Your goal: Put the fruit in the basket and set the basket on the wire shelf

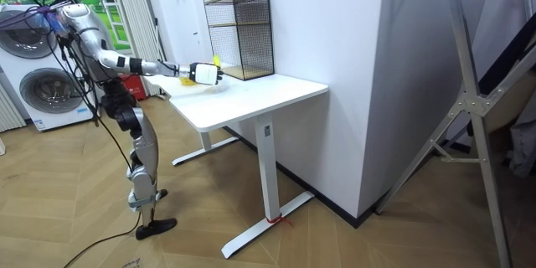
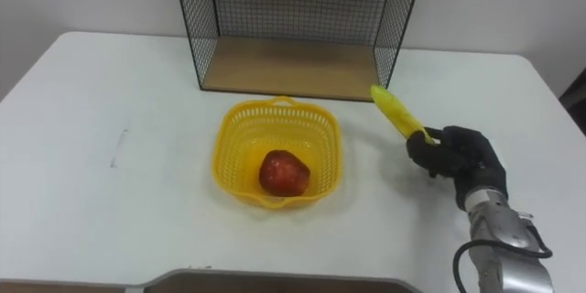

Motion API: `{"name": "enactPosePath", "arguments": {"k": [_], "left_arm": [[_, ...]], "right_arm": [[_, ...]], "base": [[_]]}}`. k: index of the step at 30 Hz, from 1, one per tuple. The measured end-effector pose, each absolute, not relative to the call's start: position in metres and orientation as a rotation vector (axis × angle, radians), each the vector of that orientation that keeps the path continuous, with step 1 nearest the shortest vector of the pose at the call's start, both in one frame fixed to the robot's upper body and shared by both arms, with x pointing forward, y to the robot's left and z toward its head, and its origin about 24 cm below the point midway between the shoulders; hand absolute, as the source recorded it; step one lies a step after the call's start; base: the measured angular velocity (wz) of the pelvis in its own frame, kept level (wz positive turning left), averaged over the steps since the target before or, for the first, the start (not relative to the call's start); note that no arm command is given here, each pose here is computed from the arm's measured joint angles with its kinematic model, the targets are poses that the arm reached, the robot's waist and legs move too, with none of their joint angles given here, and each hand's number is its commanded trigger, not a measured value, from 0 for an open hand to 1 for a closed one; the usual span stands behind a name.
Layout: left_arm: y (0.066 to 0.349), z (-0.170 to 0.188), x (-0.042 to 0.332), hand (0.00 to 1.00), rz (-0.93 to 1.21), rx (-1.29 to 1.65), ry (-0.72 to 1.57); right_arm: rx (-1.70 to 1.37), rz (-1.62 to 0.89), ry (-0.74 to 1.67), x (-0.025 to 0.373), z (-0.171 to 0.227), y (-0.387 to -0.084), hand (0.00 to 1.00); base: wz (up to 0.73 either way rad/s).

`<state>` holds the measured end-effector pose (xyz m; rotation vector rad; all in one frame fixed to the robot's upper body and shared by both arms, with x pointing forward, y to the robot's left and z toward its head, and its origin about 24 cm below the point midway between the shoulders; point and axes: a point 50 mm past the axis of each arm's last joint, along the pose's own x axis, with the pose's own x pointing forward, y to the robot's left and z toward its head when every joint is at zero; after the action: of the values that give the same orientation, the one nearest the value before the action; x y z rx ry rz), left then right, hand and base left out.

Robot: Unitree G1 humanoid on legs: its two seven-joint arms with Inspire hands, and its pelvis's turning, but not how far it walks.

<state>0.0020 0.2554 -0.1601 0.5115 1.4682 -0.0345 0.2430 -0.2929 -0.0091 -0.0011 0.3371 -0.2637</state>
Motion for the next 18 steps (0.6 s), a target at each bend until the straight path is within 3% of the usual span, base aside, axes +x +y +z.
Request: {"name": "enactPosePath", "arguments": {"k": [18], "left_arm": [[0.254, -0.16, 0.014, 0.0, -0.043, 0.542, 1.423]], "right_arm": [[-0.058, -0.082, 0.057, 0.266, 0.054, -0.255, 1.0]], "base": [[0.0]]}}
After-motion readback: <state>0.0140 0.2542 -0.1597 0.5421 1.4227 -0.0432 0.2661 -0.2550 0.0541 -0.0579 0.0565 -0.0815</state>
